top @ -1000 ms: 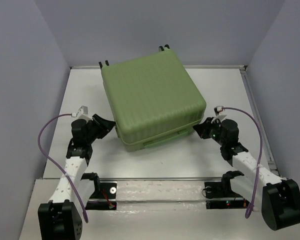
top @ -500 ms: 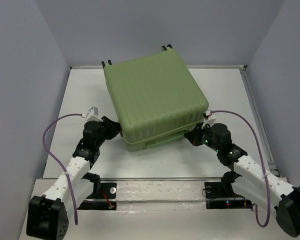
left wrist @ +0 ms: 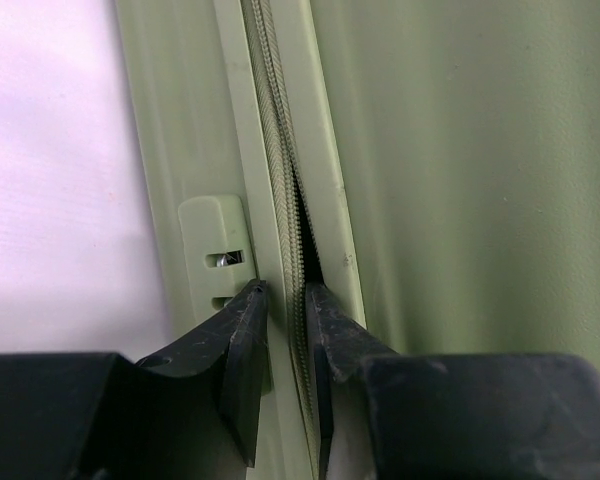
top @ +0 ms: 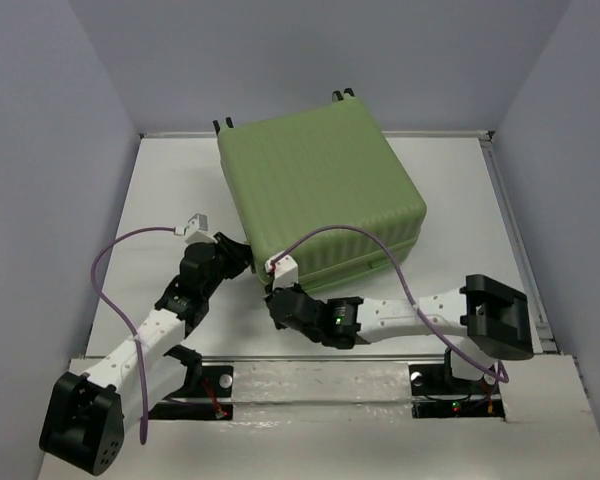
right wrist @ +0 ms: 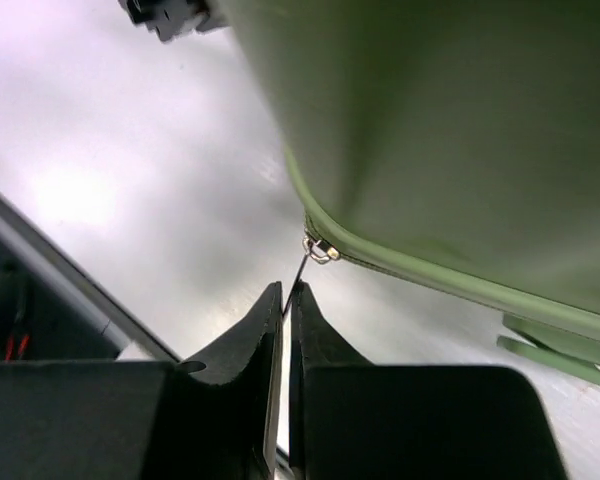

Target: Pack the luggage

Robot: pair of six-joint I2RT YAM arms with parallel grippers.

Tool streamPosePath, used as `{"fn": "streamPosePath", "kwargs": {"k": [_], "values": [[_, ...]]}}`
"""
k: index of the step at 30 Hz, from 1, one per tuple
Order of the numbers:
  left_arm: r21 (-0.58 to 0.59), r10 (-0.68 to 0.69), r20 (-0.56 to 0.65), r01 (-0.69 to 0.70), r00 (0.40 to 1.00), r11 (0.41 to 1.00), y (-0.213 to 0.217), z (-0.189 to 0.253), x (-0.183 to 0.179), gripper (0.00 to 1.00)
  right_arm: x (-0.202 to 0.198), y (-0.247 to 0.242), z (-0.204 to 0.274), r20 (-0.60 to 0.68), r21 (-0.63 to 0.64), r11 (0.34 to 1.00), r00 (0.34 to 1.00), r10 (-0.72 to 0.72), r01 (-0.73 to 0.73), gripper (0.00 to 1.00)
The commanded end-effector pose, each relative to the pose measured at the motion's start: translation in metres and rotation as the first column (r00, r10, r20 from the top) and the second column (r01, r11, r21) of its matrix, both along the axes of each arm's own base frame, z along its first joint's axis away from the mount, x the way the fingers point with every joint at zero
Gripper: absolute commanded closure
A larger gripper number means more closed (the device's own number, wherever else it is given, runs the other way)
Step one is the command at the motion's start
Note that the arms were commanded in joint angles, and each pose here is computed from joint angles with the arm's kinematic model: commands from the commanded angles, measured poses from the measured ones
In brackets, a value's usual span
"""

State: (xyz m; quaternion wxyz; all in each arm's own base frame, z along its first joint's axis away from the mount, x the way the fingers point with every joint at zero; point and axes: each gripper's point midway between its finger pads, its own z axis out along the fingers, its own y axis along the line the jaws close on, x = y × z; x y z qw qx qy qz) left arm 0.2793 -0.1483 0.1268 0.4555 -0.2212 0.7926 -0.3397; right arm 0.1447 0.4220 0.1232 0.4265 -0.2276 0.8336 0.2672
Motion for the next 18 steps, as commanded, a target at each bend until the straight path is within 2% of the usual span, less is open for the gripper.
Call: {"fn": "streamPosePath", "kwargs": {"k": [1,6,7,9,10,11,12,13,14,15,17,18], "values": [[-0.112,-0.145,0.107,0.157,0.984,0.981,-0.041,0.047,-0.005,0.71,-0.084,0.074,0.03,-0.002,0.121,0.968,0.975,0.222,-0.22,0.93],[-0.11,-0.152,0.114,0.165,0.982,0.98,-0.046,0.054,0.001,0.71,-0.079,0.083,0.052,0.071,0.164,0.968,0.981,0.182,-0.191,0.93],[-0.106,-0.149,0.116,0.161,0.982,0.981,-0.046,0.055,0.004,0.71,-0.079,0.075,0.042,0.063,0.158,0.97,0.982,0.176,-0.184,0.93],[-0.096,-0.145,0.128,0.158,0.981,0.983,-0.047,0.063,0.01,0.7,-0.08,0.067,0.054,0.061,0.228,0.957,0.983,0.173,-0.182,0.93],[-0.051,-0.118,0.114,0.124,0.986,0.991,-0.04,0.06,0.014,0.68,-0.081,0.048,0.03,0.028,0.202,0.966,0.986,0.162,-0.164,0.93],[-0.026,-0.103,0.119,0.107,0.988,0.994,-0.036,0.066,0.017,0.64,-0.082,0.039,0.026,0.014,0.212,0.965,0.988,0.155,-0.155,0.93],[-0.01,-0.086,0.158,0.089,0.984,0.996,-0.034,0.089,0.023,0.39,-0.084,0.027,0.019,-0.003,0.209,0.966,0.987,0.16,-0.156,0.93],[0.02,-0.07,0.176,0.068,0.982,0.997,-0.028,0.1,0.024,0.26,-0.088,0.016,0.027,-0.015,0.235,0.958,0.985,0.174,-0.166,0.84],[0.09,-0.012,0.184,-0.005,0.983,0.996,-0.009,0.106,0.024,0.15,-0.094,-0.006,0.001,-0.073,0.196,0.966,0.98,0.185,-0.168,0.58],[0.097,0.017,0.234,-0.04,0.972,0.994,-0.001,0.133,0.026,0.01,-0.096,-0.016,-0.003,-0.094,0.198,0.967,0.979,0.18,-0.159,0.46],[0.127,0.063,0.253,-0.098,0.965,0.987,0.015,0.149,0.022,0.01,-0.098,-0.035,0.006,-0.125,0.245,0.96,0.978,0.169,-0.135,0.32],[0.119,0.092,0.304,-0.133,0.948,0.984,0.025,0.173,0.02,0.01,-0.098,-0.05,-0.006,-0.148,0.228,0.966,0.977,0.155,-0.119,0.23]]}}
